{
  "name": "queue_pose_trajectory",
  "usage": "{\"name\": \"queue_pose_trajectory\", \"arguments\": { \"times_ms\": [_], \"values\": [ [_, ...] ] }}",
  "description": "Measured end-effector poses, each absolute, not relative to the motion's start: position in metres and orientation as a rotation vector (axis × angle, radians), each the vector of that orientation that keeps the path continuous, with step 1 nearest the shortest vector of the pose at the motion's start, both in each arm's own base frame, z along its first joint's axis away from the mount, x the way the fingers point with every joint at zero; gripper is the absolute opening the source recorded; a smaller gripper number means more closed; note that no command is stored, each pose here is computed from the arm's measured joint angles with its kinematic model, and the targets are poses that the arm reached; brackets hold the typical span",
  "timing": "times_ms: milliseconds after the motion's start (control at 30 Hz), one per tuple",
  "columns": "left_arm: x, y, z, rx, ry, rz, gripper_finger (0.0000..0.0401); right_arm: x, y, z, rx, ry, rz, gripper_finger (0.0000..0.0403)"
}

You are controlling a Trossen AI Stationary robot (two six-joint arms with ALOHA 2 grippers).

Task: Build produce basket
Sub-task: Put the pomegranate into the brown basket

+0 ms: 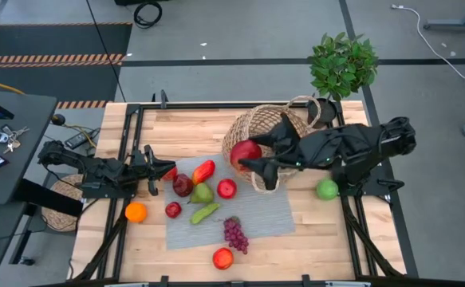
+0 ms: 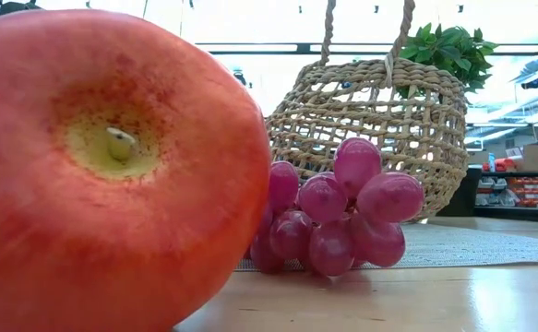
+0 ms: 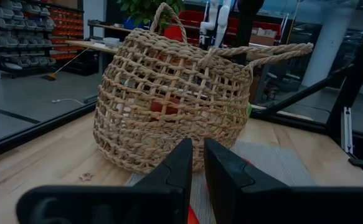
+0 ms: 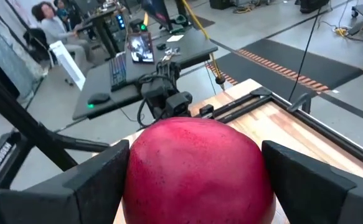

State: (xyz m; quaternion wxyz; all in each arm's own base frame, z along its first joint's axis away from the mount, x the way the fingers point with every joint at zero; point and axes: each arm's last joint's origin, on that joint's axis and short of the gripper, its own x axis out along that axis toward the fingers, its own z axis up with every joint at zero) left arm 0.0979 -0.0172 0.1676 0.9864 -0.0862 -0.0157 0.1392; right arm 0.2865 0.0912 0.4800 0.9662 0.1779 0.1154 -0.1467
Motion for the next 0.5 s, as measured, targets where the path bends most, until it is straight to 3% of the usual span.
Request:
{"name": "queue_pose_trajectory", "arguments": {
  "times_ms": [500],
  "values": [
    [0.098,-0.017,0.168,-0.174,-0.032,0.280,0.0048,0.273,0.085,0.482,0.312,0.254,-0.371,0.0356]
  ]
}}
